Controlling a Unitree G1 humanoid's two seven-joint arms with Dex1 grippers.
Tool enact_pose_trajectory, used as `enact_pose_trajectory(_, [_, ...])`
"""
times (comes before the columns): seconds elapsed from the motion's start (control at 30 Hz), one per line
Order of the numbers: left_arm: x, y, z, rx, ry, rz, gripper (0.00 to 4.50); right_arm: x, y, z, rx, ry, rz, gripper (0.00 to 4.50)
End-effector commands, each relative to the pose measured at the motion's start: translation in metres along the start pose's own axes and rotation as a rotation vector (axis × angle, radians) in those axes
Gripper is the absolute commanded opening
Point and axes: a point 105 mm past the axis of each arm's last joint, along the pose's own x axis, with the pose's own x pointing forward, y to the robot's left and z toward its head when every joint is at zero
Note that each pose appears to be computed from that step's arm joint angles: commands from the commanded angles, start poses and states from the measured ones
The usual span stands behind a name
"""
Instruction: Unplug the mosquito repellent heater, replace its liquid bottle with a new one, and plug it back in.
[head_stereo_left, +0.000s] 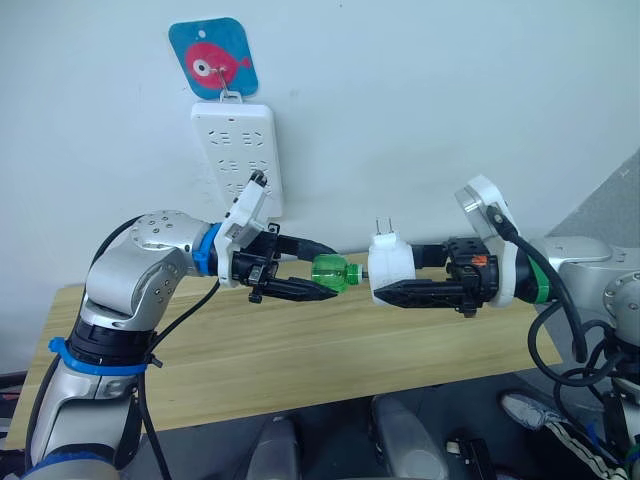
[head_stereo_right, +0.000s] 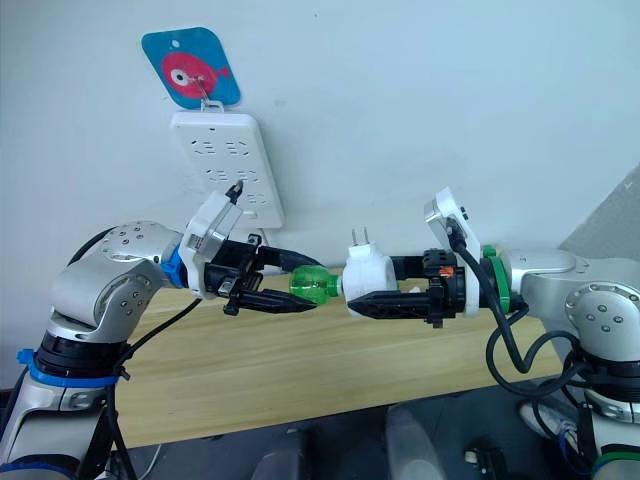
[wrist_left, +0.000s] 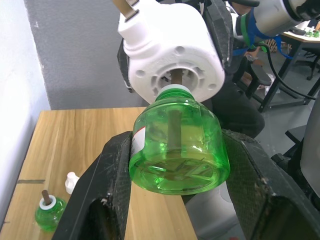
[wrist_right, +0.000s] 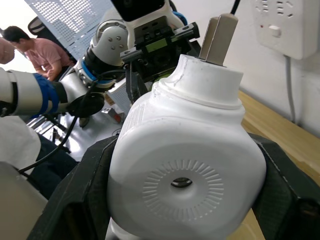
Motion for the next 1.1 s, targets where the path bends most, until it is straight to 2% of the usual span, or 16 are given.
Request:
enact_pose_trajectory(0.03, [0.0,-0.002,0.01,0.034,-0.024,-0.006,2.25,-0.001,0.004,0.004,-0.045,-0.007,0.019,3.17])
enact_pose_trajectory(0.63, [0.007,-0.009,0.009,0.019,-0.034,-0.011,2.25,0.004,-0.014,0.012,-0.074,-0.062,-0.083,3.17])
enact_pose_trajectory(1.1, [0.017,-0.009,0.005,0.041,-0.032,-0.029,2.25,0.016,-0.004,0.012,-0.084,-0.049,-0.018,3.17])
